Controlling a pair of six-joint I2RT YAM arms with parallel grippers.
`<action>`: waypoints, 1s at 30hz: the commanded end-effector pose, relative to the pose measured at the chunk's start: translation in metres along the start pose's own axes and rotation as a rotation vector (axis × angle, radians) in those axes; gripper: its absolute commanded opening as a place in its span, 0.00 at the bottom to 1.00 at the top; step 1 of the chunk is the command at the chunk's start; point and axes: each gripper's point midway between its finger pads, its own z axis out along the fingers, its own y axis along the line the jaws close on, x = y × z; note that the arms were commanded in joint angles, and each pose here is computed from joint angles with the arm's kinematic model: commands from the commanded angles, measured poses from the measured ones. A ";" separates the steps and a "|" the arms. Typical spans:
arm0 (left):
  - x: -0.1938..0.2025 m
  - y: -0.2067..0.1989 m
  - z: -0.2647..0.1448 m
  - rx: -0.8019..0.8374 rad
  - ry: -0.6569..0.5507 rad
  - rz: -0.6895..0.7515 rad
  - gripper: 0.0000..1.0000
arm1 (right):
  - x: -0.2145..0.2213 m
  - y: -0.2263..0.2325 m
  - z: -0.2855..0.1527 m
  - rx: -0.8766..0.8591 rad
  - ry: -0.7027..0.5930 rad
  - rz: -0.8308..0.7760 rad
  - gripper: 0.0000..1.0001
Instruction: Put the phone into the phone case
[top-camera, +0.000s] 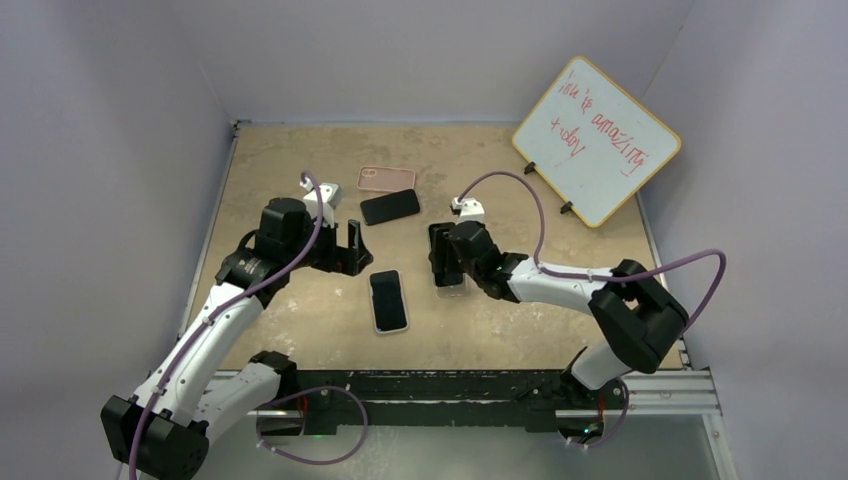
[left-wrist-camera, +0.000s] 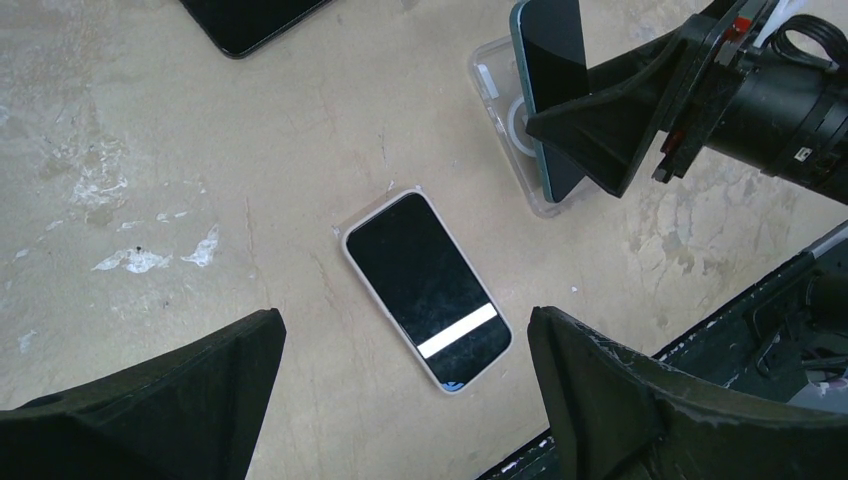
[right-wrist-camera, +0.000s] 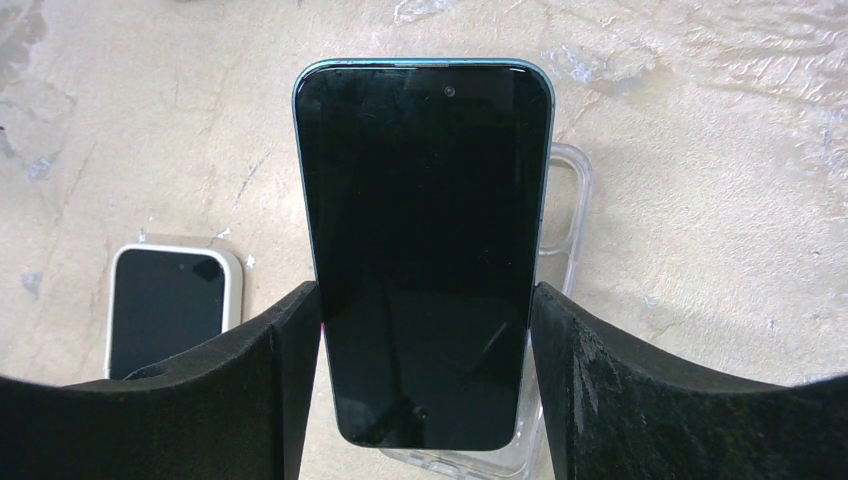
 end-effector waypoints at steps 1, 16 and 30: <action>-0.008 0.002 -0.002 -0.011 -0.036 -0.005 0.98 | -0.015 0.003 0.001 0.035 -0.102 -0.041 0.32; -0.009 0.002 -0.003 -0.010 -0.040 -0.007 0.98 | 0.005 -0.015 0.000 0.136 -0.122 -0.053 0.29; -0.009 0.002 -0.003 -0.007 -0.041 -0.007 0.98 | 0.023 -0.021 -0.002 0.203 -0.103 -0.047 0.35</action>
